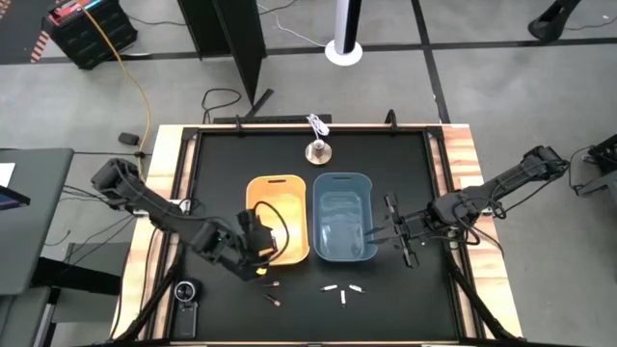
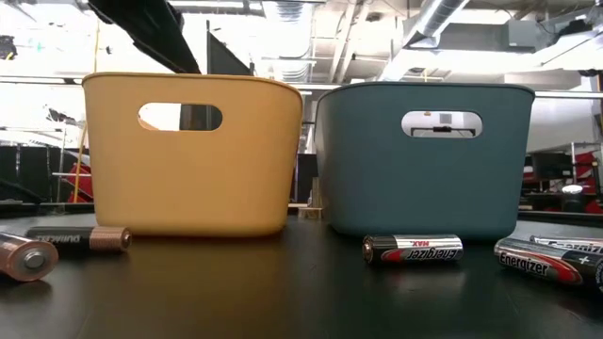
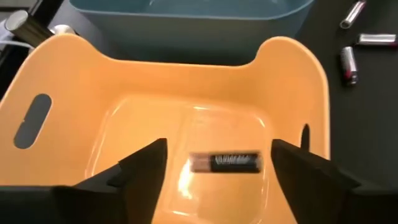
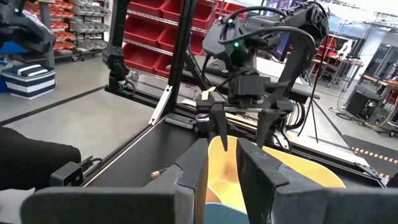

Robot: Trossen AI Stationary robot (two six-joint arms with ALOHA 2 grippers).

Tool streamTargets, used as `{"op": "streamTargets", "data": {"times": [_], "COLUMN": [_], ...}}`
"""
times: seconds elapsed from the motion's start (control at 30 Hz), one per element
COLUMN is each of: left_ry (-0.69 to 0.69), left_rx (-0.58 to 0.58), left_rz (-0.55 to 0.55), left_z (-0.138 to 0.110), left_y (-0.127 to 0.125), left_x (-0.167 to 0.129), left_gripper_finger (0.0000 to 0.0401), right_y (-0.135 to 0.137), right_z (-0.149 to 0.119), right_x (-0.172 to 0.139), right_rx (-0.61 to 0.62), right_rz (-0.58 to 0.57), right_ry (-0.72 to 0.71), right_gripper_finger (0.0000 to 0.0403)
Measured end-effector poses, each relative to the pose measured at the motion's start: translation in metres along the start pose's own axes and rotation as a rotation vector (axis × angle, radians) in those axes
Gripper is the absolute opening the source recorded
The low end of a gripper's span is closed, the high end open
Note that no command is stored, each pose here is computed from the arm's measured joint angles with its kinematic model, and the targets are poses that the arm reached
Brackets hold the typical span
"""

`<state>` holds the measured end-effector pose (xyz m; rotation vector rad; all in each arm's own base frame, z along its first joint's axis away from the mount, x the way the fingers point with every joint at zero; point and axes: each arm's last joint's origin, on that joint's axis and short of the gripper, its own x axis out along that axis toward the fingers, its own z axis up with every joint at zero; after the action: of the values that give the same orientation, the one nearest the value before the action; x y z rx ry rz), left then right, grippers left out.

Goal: Sort batteries
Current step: Put the top black battery into the orange bin

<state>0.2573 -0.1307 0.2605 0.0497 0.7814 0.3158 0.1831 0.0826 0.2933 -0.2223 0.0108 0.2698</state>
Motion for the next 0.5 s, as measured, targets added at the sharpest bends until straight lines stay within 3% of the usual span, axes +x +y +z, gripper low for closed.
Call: {"op": "streamTargets", "data": {"times": [0.23, 0.5], "left_ry": [-0.029, -0.165], "left_rx": [-0.021, 0.03], "left_rz": [-0.029, -0.254], "left_z": [0.001, -0.004], "left_y": [-0.001, -0.042], "left_x": [-0.01, -0.039], "left_gripper_finger": [0.0326, 0.0299], "right_y": [0.0, 0.0], "right_z": [0.0, 0.0], "right_x": [0.0, 0.0], "right_rx": [0.0, 0.0], "right_rz": [0.0, 0.0], "right_ry": [0.001, 0.002], "right_gripper_finger": [0.0103, 0.0103]}}
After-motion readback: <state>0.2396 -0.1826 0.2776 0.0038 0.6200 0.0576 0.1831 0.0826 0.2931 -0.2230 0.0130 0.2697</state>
